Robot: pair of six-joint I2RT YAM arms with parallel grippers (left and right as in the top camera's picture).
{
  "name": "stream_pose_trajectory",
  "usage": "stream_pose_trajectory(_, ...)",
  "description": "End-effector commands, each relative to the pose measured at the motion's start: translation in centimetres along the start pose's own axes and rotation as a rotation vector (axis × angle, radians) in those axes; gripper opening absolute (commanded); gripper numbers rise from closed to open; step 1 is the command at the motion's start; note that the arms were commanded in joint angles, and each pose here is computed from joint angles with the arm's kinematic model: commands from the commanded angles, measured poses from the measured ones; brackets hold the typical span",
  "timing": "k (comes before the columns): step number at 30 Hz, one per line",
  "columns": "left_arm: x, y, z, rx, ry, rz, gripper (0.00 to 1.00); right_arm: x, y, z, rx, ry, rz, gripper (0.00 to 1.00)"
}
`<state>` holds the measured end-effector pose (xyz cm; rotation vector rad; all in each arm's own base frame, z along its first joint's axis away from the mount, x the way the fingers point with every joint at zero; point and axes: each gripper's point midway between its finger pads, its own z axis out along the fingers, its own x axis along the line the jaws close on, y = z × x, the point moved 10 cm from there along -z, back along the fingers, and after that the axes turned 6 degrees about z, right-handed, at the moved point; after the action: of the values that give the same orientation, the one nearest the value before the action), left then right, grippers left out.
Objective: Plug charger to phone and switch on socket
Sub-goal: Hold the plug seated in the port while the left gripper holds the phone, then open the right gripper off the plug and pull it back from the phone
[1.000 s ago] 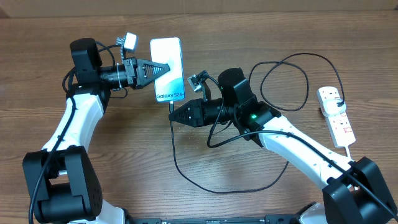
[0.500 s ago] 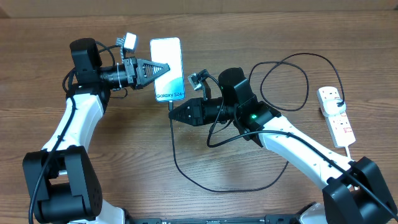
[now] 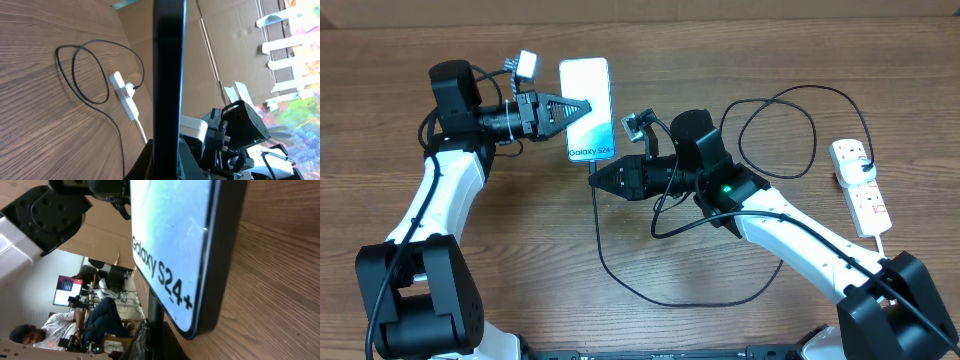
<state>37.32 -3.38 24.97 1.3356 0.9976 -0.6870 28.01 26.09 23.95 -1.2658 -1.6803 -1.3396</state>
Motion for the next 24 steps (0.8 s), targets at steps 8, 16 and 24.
stream_pose_trajectory(8,-0.4,-0.4,0.6,0.031,-0.034,0.081,0.04,0.2,0.5,-0.3,-0.027,-0.049,-0.013,0.14)
stream_pose_trajectory(16,1.7,-0.6,0.4,-0.061,0.193,0.001,0.04,0.0,-1.3,-0.5,0.068,-0.088,-0.033,0.61)
stream_pose_trajectory(24,2.5,-1.1,0.3,-0.079,0.283,-0.072,0.04,0.6,-2.2,-1.3,-0.090,-0.382,-0.103,0.66)
